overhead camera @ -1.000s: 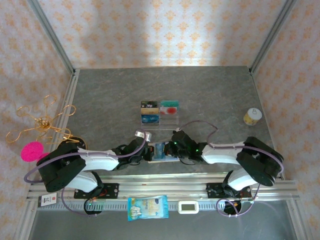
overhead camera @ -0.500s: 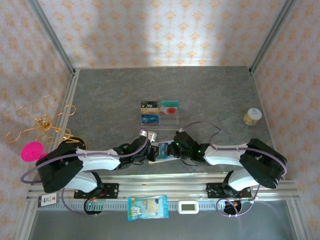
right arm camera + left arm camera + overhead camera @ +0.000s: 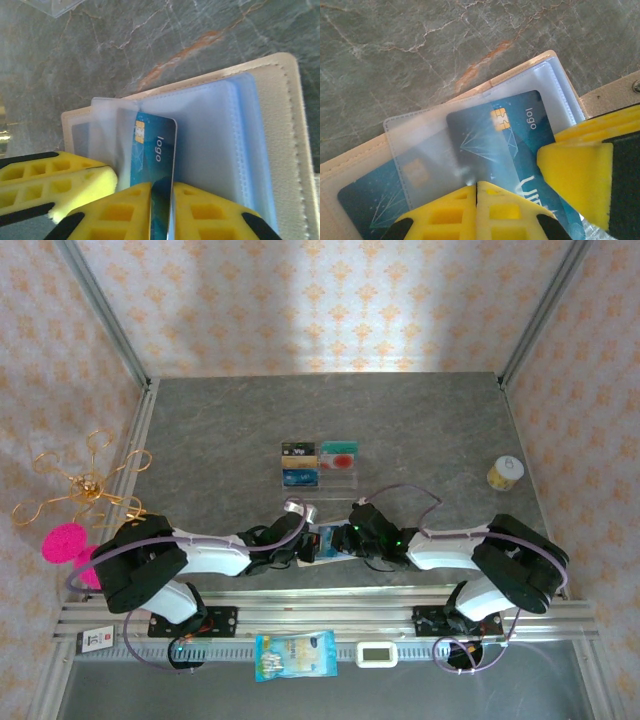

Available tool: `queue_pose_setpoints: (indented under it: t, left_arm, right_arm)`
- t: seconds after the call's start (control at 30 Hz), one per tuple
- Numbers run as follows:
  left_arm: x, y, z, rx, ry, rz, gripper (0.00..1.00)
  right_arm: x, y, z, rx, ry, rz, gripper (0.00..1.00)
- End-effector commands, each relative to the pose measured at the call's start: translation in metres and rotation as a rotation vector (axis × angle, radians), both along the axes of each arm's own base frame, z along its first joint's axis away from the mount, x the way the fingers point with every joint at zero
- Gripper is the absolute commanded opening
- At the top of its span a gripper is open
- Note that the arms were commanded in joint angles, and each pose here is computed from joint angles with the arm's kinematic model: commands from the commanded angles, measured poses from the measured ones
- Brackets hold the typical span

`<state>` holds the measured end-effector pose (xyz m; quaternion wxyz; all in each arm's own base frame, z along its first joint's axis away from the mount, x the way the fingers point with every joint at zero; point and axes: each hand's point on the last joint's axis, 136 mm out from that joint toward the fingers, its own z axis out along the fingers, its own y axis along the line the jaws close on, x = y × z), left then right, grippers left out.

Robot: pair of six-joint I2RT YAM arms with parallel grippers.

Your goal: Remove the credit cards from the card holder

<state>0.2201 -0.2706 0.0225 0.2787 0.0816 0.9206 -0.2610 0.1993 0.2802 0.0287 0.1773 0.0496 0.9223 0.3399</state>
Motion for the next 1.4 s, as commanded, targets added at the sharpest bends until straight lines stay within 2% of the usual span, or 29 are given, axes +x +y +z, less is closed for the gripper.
queue_pose_setpoints:
  t: [0.0,0.07,0.13,0.2,0.37,0.5,0.57,0.67,0.73,0.93,1.0,1.03,1.2,1.37]
  left_arm:
    - [-0.012,0.011,-0.023,0.075,0.060,-0.025,0.00]
    - [-0.014,0.011,-0.025,0.079,0.067,-0.031,0.00]
    - [-0.015,0.012,-0.026,0.082,0.070,-0.030,0.00]
    - [-0.014,0.015,-0.024,0.077,0.062,-0.022,0.00]
    - [-0.013,0.014,-0.015,0.060,0.042,-0.021,0.00]
    - [-0.009,0.008,-0.001,0.026,0.016,-0.025,0.00]
    - [-0.006,0.003,0.017,-0.012,-0.013,-0.028,0.10]
    - [0.000,-0.001,0.057,-0.094,-0.080,-0.008,0.35]
    - [0.002,0.002,0.081,-0.140,-0.116,0.015,0.48]
    - [-0.002,0.020,0.119,-0.220,-0.163,0.084,0.67]
    - [-0.002,0.028,0.127,-0.240,-0.178,0.115,0.93]
    - [-0.003,0.031,0.129,-0.244,-0.179,0.126,0.99]
    - [-0.004,0.047,0.130,-0.269,-0.174,0.204,0.99]
    - [-0.006,0.050,0.148,-0.334,-0.211,0.215,0.99]
  right_arm:
    - [-0.002,-0.001,-0.007,0.001,0.005,0.011,0.17]
    - [-0.002,0.000,-0.006,0.011,0.002,0.013,0.17]
    - [0.000,-0.004,-0.007,-0.002,0.002,-0.005,0.06]
    - [0.003,-0.012,-0.002,-0.013,-0.023,-0.028,0.00]
    - [0.009,-0.037,0.021,-0.069,-0.131,-0.078,0.00]
    - [0.014,-0.043,0.057,-0.074,-0.278,-0.032,0.00]
    - [0.019,-0.041,0.079,-0.087,-0.364,0.004,0.00]
    - [0.036,-0.034,0.124,-0.122,-0.517,0.057,0.00]
    - [0.048,-0.029,0.157,-0.129,-0.600,0.089,0.00]
    - [0.063,-0.001,0.232,-0.112,-0.859,0.285,0.00]
    - [0.070,0.010,0.238,-0.150,-0.914,0.386,0.00]
    - [0.072,0.013,0.240,-0.167,-0.930,0.436,0.00]
    - [0.093,0.034,0.220,-0.270,-0.900,0.712,0.00]
    - [0.106,0.046,0.196,-0.347,-0.854,0.941,0.00]
